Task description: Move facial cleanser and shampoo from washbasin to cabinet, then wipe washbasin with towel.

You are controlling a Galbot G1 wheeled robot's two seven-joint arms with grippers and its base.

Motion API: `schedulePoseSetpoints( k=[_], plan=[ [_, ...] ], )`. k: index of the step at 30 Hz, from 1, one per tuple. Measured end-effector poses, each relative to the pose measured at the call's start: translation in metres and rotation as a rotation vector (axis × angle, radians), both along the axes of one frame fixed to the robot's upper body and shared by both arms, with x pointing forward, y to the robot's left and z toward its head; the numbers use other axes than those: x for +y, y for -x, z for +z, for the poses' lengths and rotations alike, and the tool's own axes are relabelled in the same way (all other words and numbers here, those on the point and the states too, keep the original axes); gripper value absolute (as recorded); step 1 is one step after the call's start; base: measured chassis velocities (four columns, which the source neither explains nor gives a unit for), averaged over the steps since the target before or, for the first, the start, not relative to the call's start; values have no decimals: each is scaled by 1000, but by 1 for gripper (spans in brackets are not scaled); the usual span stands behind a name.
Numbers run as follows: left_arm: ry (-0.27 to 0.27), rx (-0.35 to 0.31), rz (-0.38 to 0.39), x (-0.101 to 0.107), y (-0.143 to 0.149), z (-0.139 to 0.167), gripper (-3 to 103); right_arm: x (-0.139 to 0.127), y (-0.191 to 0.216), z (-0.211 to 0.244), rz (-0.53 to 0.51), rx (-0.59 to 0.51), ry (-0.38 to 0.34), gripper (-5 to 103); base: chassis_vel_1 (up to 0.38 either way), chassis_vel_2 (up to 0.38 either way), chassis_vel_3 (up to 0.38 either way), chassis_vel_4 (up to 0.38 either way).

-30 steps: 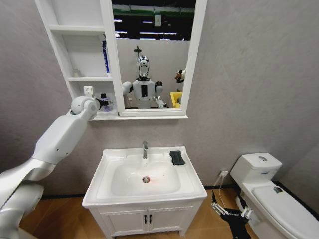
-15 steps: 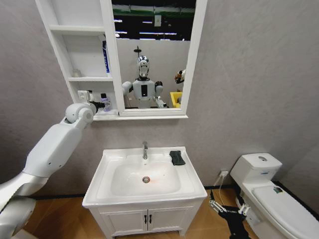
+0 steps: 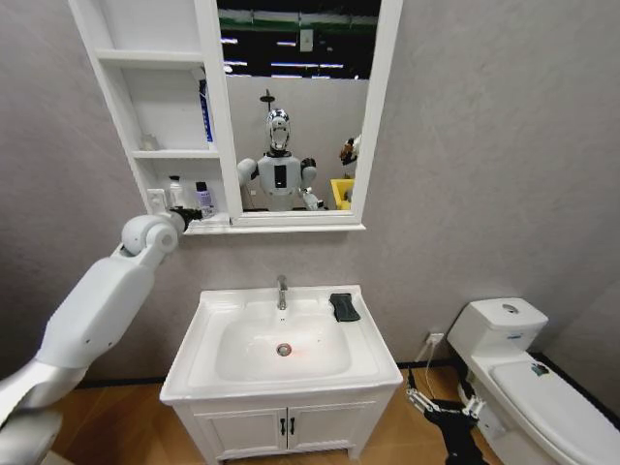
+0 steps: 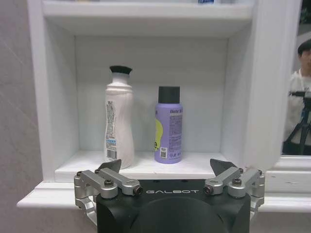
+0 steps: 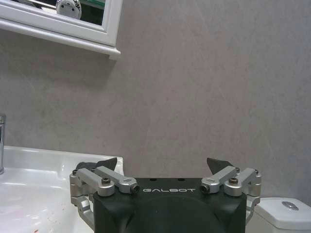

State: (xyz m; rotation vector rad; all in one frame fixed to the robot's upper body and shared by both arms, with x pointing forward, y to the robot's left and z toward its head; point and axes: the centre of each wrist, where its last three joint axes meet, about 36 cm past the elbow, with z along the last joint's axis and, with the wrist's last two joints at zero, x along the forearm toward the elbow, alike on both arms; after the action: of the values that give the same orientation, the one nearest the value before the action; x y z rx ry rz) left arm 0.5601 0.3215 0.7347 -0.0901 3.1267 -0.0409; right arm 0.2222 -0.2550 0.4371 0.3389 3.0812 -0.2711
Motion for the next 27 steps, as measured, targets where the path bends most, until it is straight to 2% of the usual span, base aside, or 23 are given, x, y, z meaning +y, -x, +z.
schedulePoseSetpoints(
  k=[1, 2, 3, 4, 6, 7, 10, 11, 12, 14, 15, 17, 18, 21, 22, 25, 27],
  plan=[
    [13, -28, 0, -1, 20, -3, 100, 0, -2, 3, 1, -4, -4, 100, 0, 0, 0, 0],
    [13, -28, 0, -1, 20, -3, 100, 0, -2, 3, 1, -4, -4, 100, 0, 0, 0, 0],
    [24, -53, 1, -1, 47, -15, 100, 0, -6, 7, 1, -7, -10, 100, 0, 0, 0, 0],
    [24, -53, 1, -1, 47, -15, 100, 0, -6, 7, 1, -7, -10, 100, 0, 0, 0, 0],
    [1, -60, 39, 4, 86, -55, 100, 0, -13, 15, 7, -13, -18, 100, 0, 0, 0, 0],
    [1, -60, 39, 4, 86, -55, 100, 0, -13, 15, 7, -13, -18, 100, 0, 0, 0, 0],
    [-12, -58, 107, 20, 144, -114, 100, 2, -21, 24, 13, -17, -39, 100, 0, 0, 0, 0],
    [-12, -58, 107, 20, 144, -114, 100, 2, -21, 24, 13, -17, -39, 100, 0, 0, 0, 0],
    [-14, -61, 124, 25, 167, -132, 100, 2, -22, 26, 16, -16, -44, 100, 0, 0, 0, 0],
    [-52, -55, 131, 34, 218, -175, 100, 2, -24, 30, 23, -14, -49, 100, 0, 0, 0, 0],
    [-52, -55, 131, 34, 218, -175, 100, 2, -24, 30, 23, -14, -49, 100, 0, 0, 0, 0],
    [-75, -32, 122, 37, 260, -204, 100, 2, -25, 32, 31, -12, -47, 100, 0, 0, 0, 0],
    [-75, -32, 122, 37, 260, -204, 100, 2, -25, 32, 31, -12, -47, 100, 0, 0, 0, 0],
    [-57, 16, 147, 33, 318, -242, 100, 2, -27, 33, 49, 0, -48, 100, 0, 0, 0, 0],
    [-57, 16, 147, 33, 318, -242, 100, 2, -27, 33, 49, 0, -48, 100, 0, 0, 0, 0],
    [-59, 30, 199, 24, 360, -269, 100, 3, -30, 35, 71, 15, -50, 100, 0, 0, 0, 0],
    [-66, 30, 206, 22, 365, -272, 100, 2, -32, 35, 76, 19, -49, 100, 0, 0, 0, 0]
  ],
)
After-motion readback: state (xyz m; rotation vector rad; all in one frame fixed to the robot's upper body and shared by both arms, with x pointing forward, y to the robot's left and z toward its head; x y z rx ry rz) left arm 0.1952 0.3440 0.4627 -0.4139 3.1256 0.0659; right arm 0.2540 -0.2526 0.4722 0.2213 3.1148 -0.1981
